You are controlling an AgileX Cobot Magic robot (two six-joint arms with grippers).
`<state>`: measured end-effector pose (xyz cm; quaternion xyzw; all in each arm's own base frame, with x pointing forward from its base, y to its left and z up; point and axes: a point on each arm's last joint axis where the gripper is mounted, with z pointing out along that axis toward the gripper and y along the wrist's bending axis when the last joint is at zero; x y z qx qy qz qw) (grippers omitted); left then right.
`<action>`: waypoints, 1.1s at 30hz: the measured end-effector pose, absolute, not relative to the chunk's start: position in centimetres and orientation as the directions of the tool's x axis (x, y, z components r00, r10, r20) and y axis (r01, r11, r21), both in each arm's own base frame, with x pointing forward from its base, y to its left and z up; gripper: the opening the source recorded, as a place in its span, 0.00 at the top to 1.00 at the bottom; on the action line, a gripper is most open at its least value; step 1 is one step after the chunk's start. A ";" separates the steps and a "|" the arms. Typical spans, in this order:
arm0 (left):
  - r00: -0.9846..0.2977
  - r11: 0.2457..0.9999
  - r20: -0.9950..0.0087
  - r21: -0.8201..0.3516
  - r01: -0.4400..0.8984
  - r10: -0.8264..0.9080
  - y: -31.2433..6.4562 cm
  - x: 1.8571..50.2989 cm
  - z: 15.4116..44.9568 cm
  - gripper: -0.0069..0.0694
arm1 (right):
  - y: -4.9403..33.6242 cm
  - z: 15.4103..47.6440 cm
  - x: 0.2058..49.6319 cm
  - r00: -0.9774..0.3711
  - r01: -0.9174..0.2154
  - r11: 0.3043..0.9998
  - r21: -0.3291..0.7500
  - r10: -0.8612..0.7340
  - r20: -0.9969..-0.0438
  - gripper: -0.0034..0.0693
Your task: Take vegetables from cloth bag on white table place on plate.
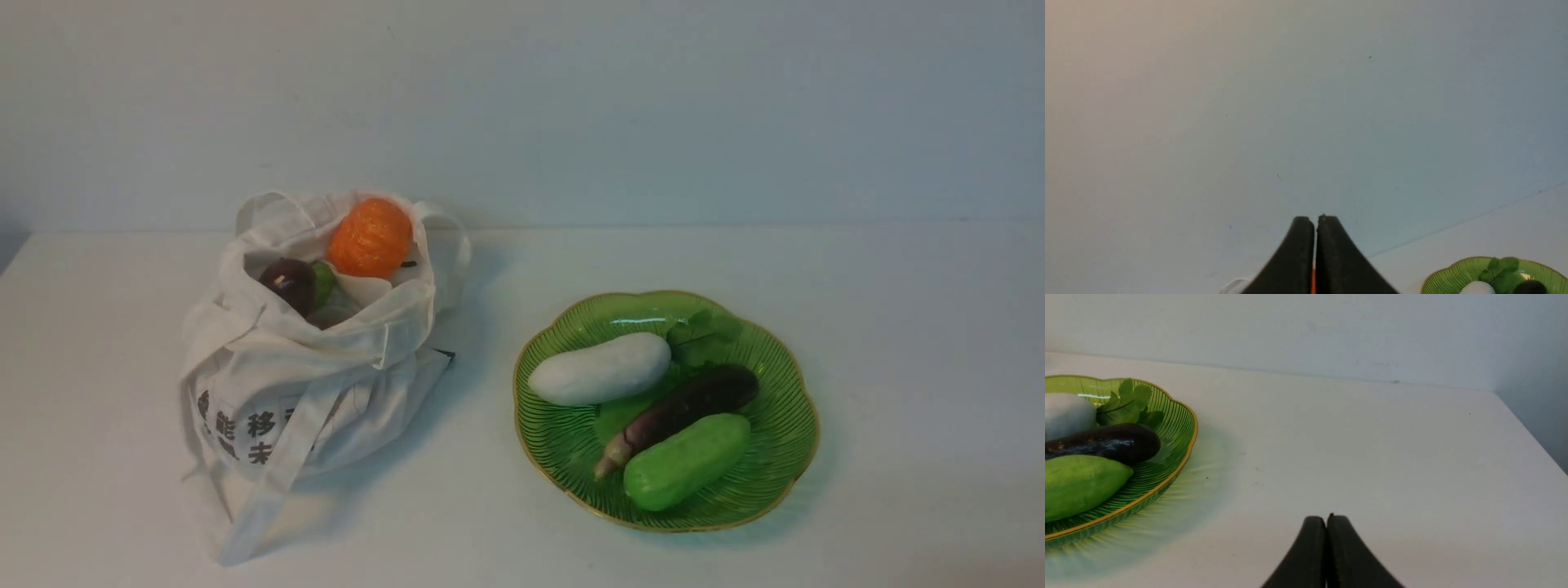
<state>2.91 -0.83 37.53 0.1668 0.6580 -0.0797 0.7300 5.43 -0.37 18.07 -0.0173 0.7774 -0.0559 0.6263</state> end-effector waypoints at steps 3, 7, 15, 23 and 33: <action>0.106 0.931 -0.988 0.139 0.338 0.110 -0.9 3.1 36.9 0.92 | -0.4 18.1 5.4 -0.215 0.043 0.993 -0.109 -0.097 -0.972 0.97; 0.068 0.929 -0.991 0.135 0.344 0.119 -1.1 3.6 35.8 0.92 | -0.4 18.1 5.4 -0.215 0.043 0.993 -0.109 -0.097 -0.972 0.97; -0.034 0.949 -0.995 0.082 0.305 0.097 -1.2 4.2 31.1 0.92 | -0.4 18.1 5.4 -0.215 0.043 0.993 -0.109 -0.097 -0.972 0.97; -0.102 0.992 -0.994 0.036 0.119 0.049 -0.7 4.9 22.0 0.92 | -0.4 18.1 5.4 -0.215 0.043 0.993 -0.109 -0.097 -0.972 0.97; -0.285 0.996 -0.957 0.023 0.083 0.046 -0.5 5.3 17.2 0.92 | -0.4 18.1 5.4 -0.215 0.043 0.993 -0.109 -0.097 -0.972 0.97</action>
